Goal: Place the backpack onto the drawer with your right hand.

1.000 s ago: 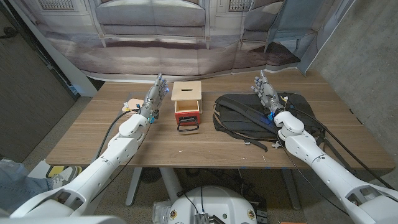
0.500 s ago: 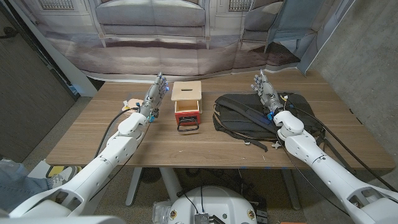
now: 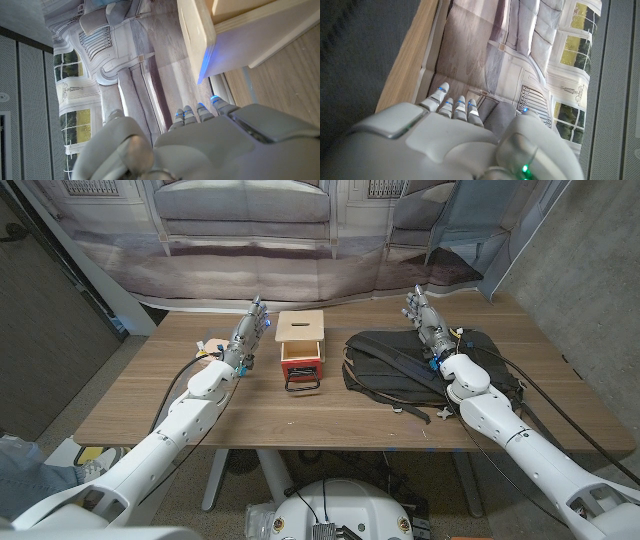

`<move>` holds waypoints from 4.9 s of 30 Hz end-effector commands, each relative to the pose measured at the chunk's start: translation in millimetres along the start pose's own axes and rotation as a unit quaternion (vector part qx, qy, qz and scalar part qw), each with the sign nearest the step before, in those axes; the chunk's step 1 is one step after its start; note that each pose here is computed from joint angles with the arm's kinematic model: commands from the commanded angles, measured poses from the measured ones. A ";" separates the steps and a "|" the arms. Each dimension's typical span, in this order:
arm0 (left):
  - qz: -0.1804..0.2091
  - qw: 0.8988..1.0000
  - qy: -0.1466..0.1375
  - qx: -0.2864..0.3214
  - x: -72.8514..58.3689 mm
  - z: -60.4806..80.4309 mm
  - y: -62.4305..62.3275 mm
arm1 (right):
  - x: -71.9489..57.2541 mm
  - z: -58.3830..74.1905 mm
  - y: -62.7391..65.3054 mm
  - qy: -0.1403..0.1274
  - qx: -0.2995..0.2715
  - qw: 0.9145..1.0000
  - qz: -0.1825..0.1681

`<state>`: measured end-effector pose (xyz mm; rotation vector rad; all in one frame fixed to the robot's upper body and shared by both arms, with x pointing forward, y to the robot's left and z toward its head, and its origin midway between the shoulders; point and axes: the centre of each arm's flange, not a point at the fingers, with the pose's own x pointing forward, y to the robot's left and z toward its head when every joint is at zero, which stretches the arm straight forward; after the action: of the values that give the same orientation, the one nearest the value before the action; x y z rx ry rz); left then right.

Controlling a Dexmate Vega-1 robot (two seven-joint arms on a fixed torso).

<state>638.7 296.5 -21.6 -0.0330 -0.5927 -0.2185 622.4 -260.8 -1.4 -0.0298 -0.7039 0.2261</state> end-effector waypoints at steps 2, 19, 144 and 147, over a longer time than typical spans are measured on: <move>0.001 1.000 0.000 0.003 0.6 2.2 1.0 | -1.4 12.1 9.1 -0.012 -0.020 1.000 0.013; -0.004 1.000 -0.001 0.004 2.8 5.4 1.9 | -4.0 16.6 12.5 -0.026 -0.027 0.999 0.022; -0.019 1.000 -0.009 -0.006 0.9 5.4 9.4 | -28.2 59.3 101.0 -0.070 -0.268 0.950 0.142; -0.019 1.000 -0.011 -0.001 0.1 7.6 9.7 | -28.9 61.3 103.4 -0.071 -0.282 0.946 0.144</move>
<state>639.6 302.2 -15.5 -0.0252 -0.6091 -0.2644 544.6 -174.1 15.9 -0.5948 -0.8874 0.3219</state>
